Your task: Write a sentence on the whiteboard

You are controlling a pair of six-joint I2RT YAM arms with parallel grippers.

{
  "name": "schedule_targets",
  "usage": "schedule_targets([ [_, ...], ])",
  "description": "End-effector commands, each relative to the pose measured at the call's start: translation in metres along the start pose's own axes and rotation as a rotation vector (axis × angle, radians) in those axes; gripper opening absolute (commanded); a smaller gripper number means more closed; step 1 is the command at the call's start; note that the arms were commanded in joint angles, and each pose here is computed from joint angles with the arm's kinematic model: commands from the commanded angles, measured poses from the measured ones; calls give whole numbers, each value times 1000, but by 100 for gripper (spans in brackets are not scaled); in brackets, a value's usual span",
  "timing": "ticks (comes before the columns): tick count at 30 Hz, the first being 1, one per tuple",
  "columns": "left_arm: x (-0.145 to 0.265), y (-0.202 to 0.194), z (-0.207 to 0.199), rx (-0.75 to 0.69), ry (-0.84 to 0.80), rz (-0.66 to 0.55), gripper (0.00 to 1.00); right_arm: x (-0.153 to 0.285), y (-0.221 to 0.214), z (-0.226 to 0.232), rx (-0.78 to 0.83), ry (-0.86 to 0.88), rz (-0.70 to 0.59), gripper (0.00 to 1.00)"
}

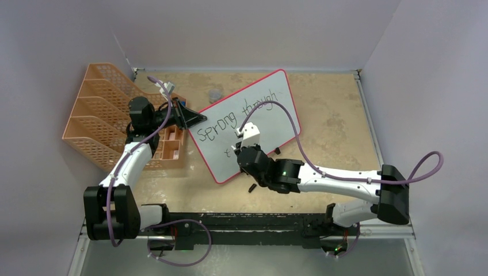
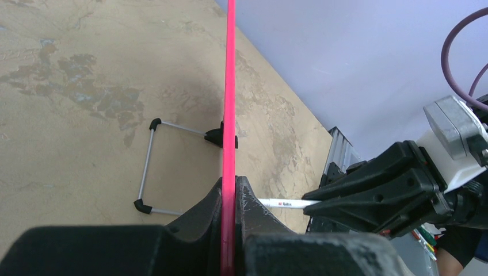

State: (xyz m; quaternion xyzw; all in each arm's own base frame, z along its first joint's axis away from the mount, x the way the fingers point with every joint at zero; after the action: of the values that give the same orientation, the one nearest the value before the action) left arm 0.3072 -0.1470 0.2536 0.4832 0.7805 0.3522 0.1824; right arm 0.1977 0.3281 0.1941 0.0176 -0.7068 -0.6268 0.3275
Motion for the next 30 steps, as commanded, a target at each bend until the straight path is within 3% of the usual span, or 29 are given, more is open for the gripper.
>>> schedule_targets([
  [1, -3, -5, -14, -49, -51, 36, 0, -1, 26, -8, -34, -16, -77, 0],
  [30, -3, -5, -14, -49, -52, 38, 0, -17, 17, 3, 8, 12, -26, 0],
])
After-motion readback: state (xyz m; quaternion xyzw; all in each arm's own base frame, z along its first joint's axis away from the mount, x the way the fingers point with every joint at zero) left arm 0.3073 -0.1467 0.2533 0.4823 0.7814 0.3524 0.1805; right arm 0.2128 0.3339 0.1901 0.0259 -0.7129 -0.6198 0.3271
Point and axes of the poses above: each gripper's point midway between its finger pads, its own x axis back along the fingers, its own z axis along the line the jaws close on, y = z × x, the point moved 1 cm from there along x, back along the fingers, and after that the axes turned 6 degrees about x, right-handed, at the moved point
